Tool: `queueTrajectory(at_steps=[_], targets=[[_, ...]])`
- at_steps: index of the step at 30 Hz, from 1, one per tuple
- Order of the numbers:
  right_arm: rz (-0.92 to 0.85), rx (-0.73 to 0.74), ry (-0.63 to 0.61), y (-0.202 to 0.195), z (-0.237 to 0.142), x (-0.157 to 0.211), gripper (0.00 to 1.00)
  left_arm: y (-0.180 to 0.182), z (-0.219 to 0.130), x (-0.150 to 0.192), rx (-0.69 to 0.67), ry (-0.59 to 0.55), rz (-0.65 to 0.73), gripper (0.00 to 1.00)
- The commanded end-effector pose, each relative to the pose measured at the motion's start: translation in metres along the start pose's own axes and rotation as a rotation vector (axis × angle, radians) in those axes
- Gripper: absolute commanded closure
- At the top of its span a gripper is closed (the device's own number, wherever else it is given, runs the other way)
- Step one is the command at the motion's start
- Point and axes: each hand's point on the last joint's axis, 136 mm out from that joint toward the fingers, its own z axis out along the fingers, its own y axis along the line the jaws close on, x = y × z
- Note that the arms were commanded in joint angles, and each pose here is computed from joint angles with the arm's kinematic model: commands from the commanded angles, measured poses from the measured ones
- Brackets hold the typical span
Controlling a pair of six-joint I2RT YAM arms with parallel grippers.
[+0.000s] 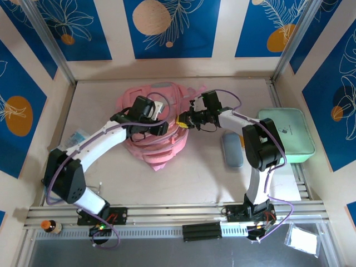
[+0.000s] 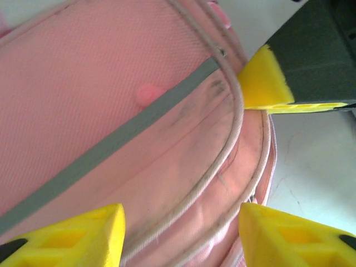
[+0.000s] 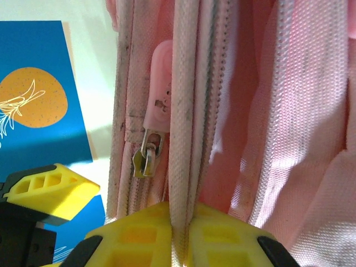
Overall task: Pack the student bag
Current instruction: Unzip the student bag at the top-center of the table.
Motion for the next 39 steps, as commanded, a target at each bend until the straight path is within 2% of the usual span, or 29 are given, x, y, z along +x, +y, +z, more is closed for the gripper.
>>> queueTrajectory(at_steps=[1,6,10,16,21,32,39], targets=[[-0.093,-0.091,0.020,0.039,-0.007,0.001,0.89,-0.002,-0.017,0.019,-0.041,0.053,-0.154,0.45],[-0.095,-0.094,0.003,0.042,-0.009,-0.003,0.89,-0.022,-0.012,0.034,-0.006,0.051,-0.265,0.45],[-0.087,-0.102,0.002,0.042,-0.006,-0.004,0.89,-0.041,0.001,0.022,0.073,-0.010,-0.340,0.47],[-0.087,-0.097,-0.005,0.042,-0.008,-0.005,0.89,-0.054,0.017,0.026,0.037,-0.012,-0.338,0.58],[-0.080,-0.101,0.001,0.042,-0.007,-0.006,0.90,-0.055,0.029,0.040,-0.014,0.009,-0.364,0.64],[-0.089,-0.099,-0.003,0.043,-0.007,-0.006,0.90,-0.055,0.045,0.041,-0.067,0.013,-0.364,0.70],[-0.092,-0.098,0.002,0.043,-0.006,-0.003,0.90,-0.058,0.055,0.036,-0.061,0.007,-0.377,0.71]])
